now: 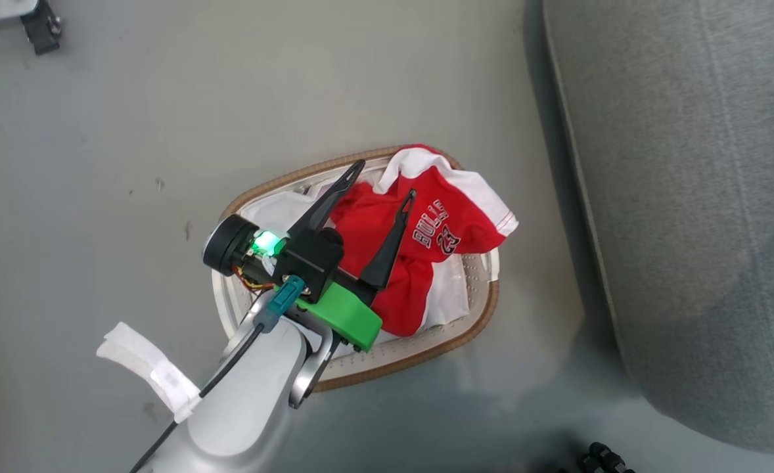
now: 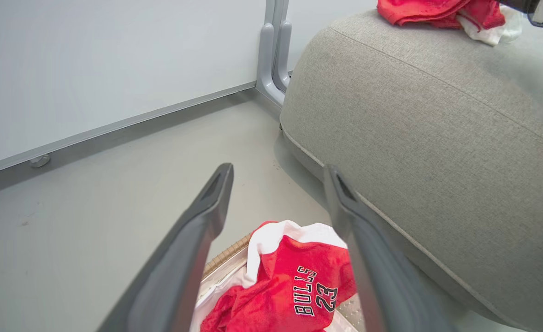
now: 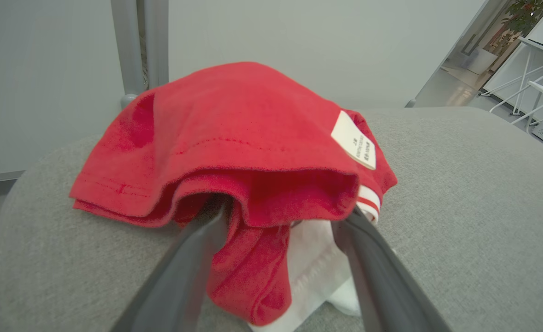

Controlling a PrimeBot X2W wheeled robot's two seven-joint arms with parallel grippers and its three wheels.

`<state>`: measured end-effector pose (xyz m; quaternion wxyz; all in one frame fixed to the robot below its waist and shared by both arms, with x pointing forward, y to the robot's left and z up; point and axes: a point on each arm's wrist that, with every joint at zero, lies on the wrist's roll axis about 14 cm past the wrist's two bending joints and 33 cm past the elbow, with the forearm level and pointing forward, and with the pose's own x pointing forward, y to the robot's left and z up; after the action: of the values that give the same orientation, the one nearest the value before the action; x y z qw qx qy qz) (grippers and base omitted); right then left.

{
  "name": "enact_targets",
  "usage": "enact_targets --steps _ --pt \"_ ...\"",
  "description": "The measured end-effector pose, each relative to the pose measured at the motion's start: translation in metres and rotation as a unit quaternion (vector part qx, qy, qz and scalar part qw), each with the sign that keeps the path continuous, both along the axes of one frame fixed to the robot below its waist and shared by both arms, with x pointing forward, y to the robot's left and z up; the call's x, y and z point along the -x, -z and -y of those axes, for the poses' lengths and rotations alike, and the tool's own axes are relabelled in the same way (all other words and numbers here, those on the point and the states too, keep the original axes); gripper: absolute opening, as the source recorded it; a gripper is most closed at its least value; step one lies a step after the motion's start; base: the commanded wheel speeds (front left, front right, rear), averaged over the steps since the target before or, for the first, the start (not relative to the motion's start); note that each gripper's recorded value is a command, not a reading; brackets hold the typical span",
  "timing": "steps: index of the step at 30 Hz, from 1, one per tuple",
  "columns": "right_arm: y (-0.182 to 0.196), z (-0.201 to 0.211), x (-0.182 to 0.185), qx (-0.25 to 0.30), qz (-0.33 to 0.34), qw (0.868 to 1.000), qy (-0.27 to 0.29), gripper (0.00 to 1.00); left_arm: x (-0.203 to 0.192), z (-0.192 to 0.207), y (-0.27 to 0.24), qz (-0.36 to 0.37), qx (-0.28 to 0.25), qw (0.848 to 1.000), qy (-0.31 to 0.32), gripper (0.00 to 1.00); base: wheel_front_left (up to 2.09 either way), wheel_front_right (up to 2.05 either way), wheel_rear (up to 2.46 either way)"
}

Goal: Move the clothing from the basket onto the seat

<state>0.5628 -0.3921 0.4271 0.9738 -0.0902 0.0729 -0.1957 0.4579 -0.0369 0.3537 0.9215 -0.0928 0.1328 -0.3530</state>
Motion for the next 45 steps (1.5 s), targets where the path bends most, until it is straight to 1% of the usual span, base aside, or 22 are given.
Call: enact_targets --steps 6,9,15,20,25,30,33,36,41,43,45 --pt "0.000 -0.009 0.034 -0.009 -0.010 1.000 -0.007 1.00 0.001 0.000 -0.019 0.013 0.008 1.000 -0.008 1.00 0.00 0.00 0.00" --pt "-0.011 -0.011 0.047 -0.007 -0.004 1.000 -0.014 1.00 0.001 -0.003 -0.033 0.023 0.015 0.999 -0.020 1.00 0.00 0.00 0.00" --pt "-0.059 -0.028 0.045 0.006 0.044 0.998 -0.048 1.00 0.003 -0.018 -0.060 0.041 0.021 0.997 -0.055 1.00 0.00 0.00 0.00" --pt "-0.096 -0.056 0.040 0.009 0.081 0.993 -0.089 1.00 0.009 -0.040 -0.083 0.055 0.027 0.993 -0.099 1.00 0.00 0.00 0.00" --pt "-0.127 -0.108 0.035 -0.017 0.125 0.981 -0.146 1.00 0.017 -0.076 -0.104 0.072 0.028 0.984 -0.159 1.00 0.00 0.00 0.00" --pt "-0.131 -0.176 0.041 -0.063 0.142 0.965 -0.212 1.00 0.031 -0.121 -0.115 0.080 0.024 0.970 -0.230 1.00 0.00 0.00 0.00" --pt "-0.132 -0.215 0.050 -0.088 0.150 0.952 -0.250 1.00 0.043 -0.151 -0.119 0.083 0.020 0.958 -0.275 1.00 0.00 0.00 0.00" --pt "-0.132 -0.237 0.065 -0.128 0.162 0.942 -0.264 1.00 0.058 -0.173 -0.120 0.081 0.019 0.948 -0.308 1.00 0.00 0.00 0.00" --pt "-0.112 -0.265 0.096 -0.147 0.144 0.935 -0.290 1.00 0.083 -0.203 -0.120 0.079 0.017 0.932 -0.352 1.00 0.00 0.00 0.00" --pt "-0.105 -0.272 0.109 -0.169 0.139 0.929 -0.297 1.00 0.094 -0.213 -0.117 0.075 0.013 0.927 -0.367 1.00 0.00 0.00 0.00" --pt "-0.100 -0.280 0.120 -0.179 0.133 0.926 -0.306 1.00 0.103 -0.220 -0.113 0.070 0.012 0.923 -0.378 1.00 0.00 0.00 0.00"
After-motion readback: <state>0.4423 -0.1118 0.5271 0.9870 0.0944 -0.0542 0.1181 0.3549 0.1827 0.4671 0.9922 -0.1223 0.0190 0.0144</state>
